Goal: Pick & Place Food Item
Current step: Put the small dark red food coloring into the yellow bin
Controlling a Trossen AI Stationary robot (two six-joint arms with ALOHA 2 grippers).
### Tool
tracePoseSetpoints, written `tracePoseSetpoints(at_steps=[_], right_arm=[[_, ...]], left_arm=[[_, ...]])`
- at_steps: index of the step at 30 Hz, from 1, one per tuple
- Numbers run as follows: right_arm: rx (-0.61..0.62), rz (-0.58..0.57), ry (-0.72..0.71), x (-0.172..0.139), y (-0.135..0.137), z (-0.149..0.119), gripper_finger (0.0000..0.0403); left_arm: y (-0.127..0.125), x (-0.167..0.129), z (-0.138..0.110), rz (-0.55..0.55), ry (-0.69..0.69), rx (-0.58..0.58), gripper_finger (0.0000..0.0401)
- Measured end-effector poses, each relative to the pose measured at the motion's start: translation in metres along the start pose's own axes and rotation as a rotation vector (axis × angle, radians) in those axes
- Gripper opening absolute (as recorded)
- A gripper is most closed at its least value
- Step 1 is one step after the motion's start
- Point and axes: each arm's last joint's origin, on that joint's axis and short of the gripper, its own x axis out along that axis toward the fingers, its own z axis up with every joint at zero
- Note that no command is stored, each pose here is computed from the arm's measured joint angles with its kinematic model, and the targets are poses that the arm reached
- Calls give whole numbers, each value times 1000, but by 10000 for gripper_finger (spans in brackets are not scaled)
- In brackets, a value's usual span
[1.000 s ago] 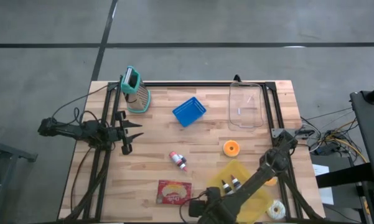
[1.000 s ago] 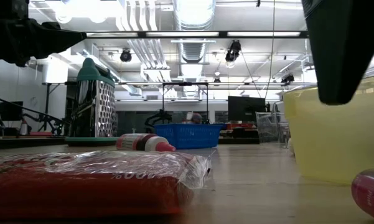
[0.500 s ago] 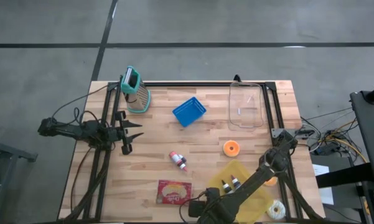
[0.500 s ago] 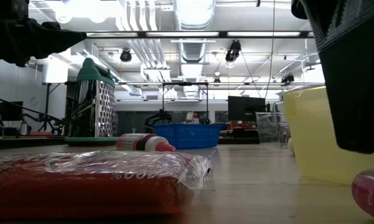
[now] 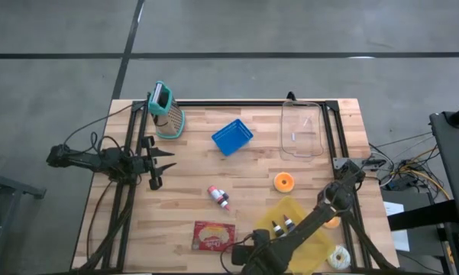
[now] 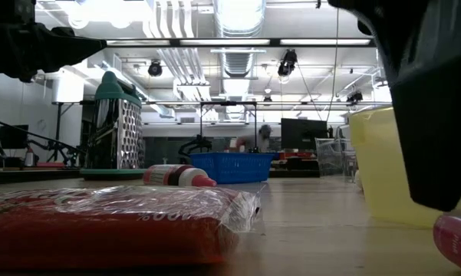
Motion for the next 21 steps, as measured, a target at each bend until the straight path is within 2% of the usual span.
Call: tracePoseSetpoints(at_steps=[21], right_arm=[[9,-31,35,9,-1,2,122]], left_arm=[[0,0,0,0,0,0,152]])
